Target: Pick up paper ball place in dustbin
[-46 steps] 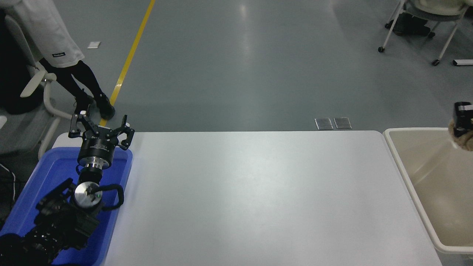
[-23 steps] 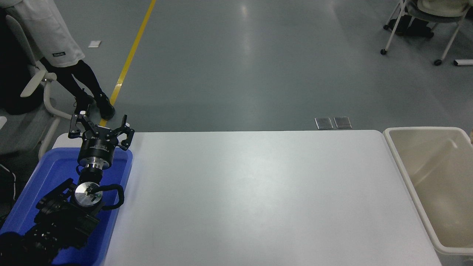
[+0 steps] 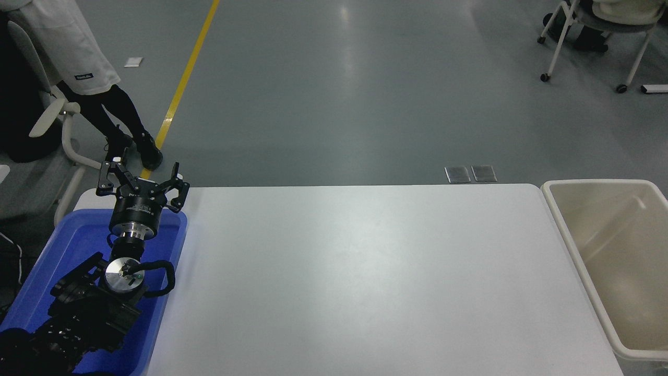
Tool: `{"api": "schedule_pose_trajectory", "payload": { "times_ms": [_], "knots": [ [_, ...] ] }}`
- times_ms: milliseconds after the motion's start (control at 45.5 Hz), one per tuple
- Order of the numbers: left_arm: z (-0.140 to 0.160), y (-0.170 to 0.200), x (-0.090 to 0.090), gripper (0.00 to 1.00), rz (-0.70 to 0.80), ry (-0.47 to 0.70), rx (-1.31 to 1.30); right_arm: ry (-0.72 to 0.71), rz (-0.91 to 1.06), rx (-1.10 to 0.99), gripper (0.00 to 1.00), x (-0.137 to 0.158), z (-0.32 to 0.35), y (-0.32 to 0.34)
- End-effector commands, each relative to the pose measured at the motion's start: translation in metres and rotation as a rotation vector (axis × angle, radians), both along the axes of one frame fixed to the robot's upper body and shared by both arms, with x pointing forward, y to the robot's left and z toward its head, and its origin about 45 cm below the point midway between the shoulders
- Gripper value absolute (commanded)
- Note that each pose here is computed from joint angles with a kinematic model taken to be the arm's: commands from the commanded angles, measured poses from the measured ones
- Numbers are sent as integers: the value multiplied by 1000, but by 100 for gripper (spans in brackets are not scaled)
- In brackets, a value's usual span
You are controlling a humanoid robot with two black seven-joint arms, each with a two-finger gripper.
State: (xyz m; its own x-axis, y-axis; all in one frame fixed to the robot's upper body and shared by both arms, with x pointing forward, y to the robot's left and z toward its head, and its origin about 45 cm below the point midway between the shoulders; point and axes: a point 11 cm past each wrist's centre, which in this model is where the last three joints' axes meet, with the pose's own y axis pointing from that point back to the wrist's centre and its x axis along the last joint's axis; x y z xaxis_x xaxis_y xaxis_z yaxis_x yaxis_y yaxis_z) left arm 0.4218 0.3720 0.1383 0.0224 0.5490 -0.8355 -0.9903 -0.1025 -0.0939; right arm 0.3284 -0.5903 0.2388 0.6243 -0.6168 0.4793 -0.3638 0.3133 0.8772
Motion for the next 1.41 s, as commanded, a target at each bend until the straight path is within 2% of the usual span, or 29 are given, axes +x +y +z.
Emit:
{"api": "schedule_pose_trajectory", "payload": {
  "times_ms": [0, 286, 505, 769, 1187, 1253, 1275, 1297, 1319, 1385],
  "knots": [
    [0, 0, 0, 99, 0, 0, 0, -109, -97, -81, 0, -3, -36, -10],
    [0, 0, 0, 99, 0, 0, 0, -296, -280, -143, 0, -4, -89, -10],
    [0, 0, 0, 99, 0, 0, 0, -307, -288, -178, 0, -6, -124, 9],
    [0, 0, 0, 99, 0, 0, 0, -422, -350, -232, 0, -7, -143, 26],
    [0, 0, 0, 99, 0, 0, 0, -402, -345, -260, 1, -19, -152, 24],
    [0, 0, 0, 99, 1, -1, 0, -403, -344, -275, 60, -21, -150, 19],
    [0, 0, 0, 99, 1, -1, 0, -411, -349, -281, 76, -20, -147, 17],
    [0, 0, 0, 99, 1, -1, 0, -418, -357, -289, 88, -20, -145, 14],
    [-1, 0, 0, 99, 2, 0, 0, -426, -362, -296, 91, -20, -143, 12],
    [0, 0, 0, 99, 1, -1, 0, -429, -363, -301, 92, -20, -143, 12]
  ]
}}
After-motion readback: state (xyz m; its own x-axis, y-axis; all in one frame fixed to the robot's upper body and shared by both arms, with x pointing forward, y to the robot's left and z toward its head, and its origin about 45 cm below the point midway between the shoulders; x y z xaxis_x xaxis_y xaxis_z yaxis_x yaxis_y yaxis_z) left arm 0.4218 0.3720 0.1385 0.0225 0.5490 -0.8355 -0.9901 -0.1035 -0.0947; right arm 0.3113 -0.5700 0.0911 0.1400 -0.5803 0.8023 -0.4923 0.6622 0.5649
